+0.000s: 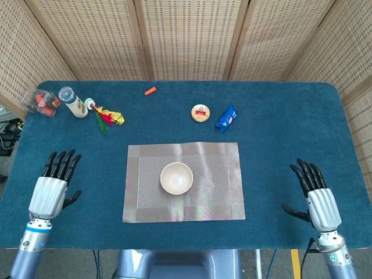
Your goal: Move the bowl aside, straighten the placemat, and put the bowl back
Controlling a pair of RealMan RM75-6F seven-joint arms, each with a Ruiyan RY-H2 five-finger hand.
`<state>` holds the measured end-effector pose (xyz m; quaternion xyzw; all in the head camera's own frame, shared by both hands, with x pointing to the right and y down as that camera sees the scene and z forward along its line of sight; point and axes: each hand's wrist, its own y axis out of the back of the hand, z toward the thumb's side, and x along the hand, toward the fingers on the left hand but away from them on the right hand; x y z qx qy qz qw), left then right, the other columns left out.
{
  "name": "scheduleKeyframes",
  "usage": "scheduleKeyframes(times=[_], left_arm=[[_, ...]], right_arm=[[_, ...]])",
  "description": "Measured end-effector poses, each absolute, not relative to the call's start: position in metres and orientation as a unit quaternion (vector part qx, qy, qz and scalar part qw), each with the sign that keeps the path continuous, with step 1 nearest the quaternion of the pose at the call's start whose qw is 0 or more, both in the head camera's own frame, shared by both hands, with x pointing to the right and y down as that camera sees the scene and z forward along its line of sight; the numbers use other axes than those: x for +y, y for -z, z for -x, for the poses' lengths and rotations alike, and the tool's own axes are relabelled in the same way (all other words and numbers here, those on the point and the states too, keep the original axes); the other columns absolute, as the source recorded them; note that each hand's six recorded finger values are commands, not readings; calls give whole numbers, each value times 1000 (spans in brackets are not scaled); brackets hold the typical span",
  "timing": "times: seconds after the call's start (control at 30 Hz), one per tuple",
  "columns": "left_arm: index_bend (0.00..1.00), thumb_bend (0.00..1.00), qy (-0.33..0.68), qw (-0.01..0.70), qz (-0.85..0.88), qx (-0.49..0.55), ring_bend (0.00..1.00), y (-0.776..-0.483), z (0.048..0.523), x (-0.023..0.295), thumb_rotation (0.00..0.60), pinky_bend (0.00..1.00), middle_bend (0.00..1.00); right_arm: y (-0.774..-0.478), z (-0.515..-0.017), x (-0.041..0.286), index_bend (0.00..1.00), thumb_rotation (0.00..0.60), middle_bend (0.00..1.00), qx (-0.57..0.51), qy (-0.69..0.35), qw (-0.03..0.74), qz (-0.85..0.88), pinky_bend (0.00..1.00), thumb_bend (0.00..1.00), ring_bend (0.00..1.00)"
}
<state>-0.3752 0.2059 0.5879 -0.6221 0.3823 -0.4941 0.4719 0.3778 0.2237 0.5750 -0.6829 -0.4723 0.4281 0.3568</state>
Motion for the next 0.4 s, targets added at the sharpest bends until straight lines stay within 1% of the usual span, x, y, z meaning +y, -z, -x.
scheduleKeyframes(times=[0.13, 0.27, 0.4], left_arm=[[1, 160, 501, 470, 614, 389, 0, -581, 396, 228, 600, 0, 0], [0, 160, 503, 471, 609, 392, 0, -575, 403, 236, 600, 0, 0], [0, 159, 505, 469, 607, 395, 0, -573, 409, 237, 600, 0, 0]], right_arm=[[-578, -381, 225, 112, 600, 0, -446, -461, 378, 667, 0, 196, 0], [-579, -386, 224, 113, 600, 0, -425, -493, 391, 651, 0, 197, 0], [-580, -396, 222, 113, 600, 0, -417, -520, 395, 632, 0, 197, 0]])
